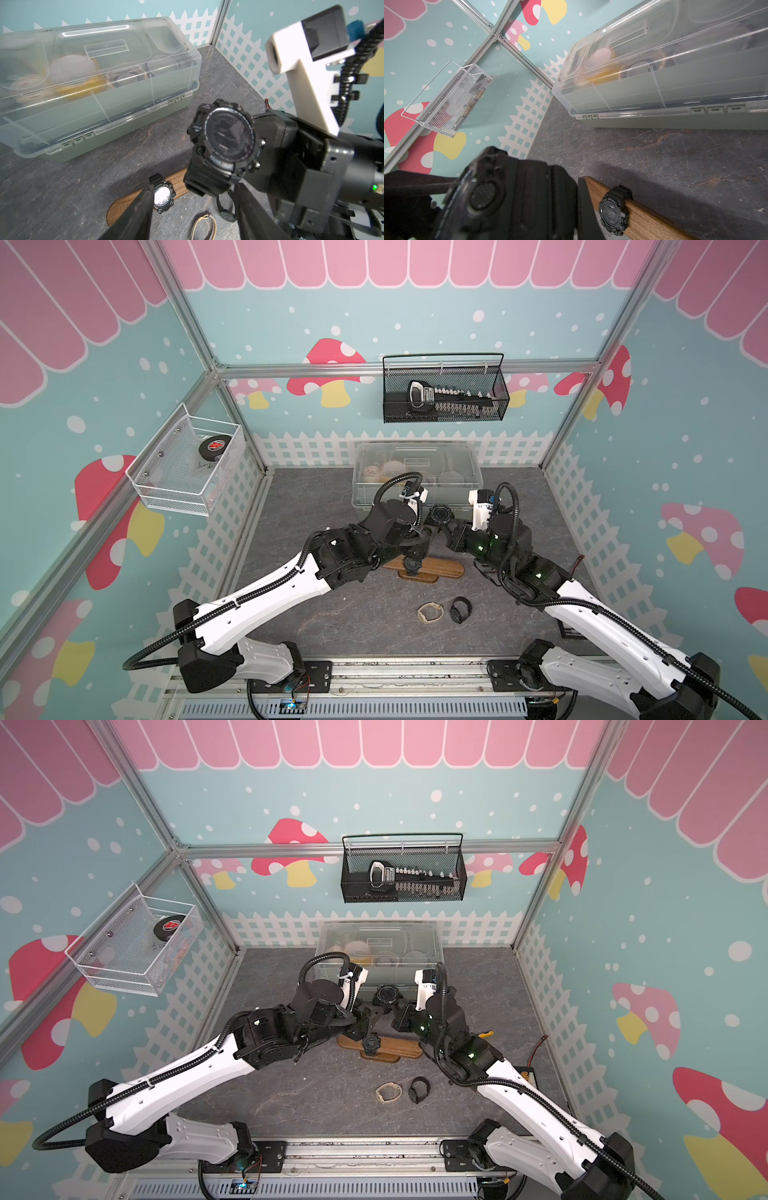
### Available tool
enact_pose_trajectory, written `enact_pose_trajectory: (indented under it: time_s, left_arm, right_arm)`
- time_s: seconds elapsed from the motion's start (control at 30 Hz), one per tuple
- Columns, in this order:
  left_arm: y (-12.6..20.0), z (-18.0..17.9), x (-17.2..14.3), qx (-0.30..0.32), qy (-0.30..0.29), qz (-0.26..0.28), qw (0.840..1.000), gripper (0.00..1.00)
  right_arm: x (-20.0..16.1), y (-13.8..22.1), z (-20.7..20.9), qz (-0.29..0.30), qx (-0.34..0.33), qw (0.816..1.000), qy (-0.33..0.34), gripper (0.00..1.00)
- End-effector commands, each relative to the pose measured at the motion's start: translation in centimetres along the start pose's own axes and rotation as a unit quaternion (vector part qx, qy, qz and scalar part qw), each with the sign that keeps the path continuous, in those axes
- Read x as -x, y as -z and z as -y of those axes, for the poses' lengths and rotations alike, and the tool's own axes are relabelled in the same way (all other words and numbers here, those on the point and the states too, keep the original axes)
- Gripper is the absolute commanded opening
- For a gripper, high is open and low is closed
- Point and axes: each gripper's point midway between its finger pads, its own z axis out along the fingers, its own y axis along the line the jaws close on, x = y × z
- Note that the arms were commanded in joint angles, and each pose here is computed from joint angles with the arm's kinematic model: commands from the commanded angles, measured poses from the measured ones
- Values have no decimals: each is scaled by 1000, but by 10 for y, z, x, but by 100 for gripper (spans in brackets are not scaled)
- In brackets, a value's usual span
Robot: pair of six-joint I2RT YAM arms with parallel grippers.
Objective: Place watch on stand
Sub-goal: Pick up the watch at the center of the board.
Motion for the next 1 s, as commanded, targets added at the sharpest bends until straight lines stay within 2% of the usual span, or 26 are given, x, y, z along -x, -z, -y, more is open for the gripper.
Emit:
enact_pose_trajectory:
  time_s: [0.0, 0.07, 0.27, 0.47, 0.67, 0.8, 0.9, 0.97]
  left_arm:
    - [-1, 7, 8, -7, -7, 7, 1000, 60]
    - [-3, 10, 8, -13, -6, 5, 1000, 59]
    - [-6, 4, 10, 10, -11, 10, 1000, 47]
    - [-3, -9, 23, 51, -16, 33, 998, 42]
    - [-8, -11, 29, 66, -19, 39, 997, 39]
    - [-11, -11, 32, 72, -15, 42, 996, 33]
    - [-13, -10, 33, 73, -13, 44, 996, 24]
    - [-13, -11, 34, 76, -13, 46, 996, 13]
  right_arm:
    - [12, 4, -12, 17, 12, 1000, -9, 0]
    - [12, 4, -12, 18, 11, 1000, -11, 0]
    - [16, 9, -18, 26, 21, 999, -12, 0]
    - [14, 14, -20, 29, 25, 999, -13, 0]
    - [14, 18, -26, 30, 36, 999, -11, 0]
    - [13, 18, -31, 31, 41, 999, -5, 0]
    - [11, 16, -34, 31, 39, 999, 6, 0]
    - [10, 15, -36, 31, 38, 999, 12, 0]
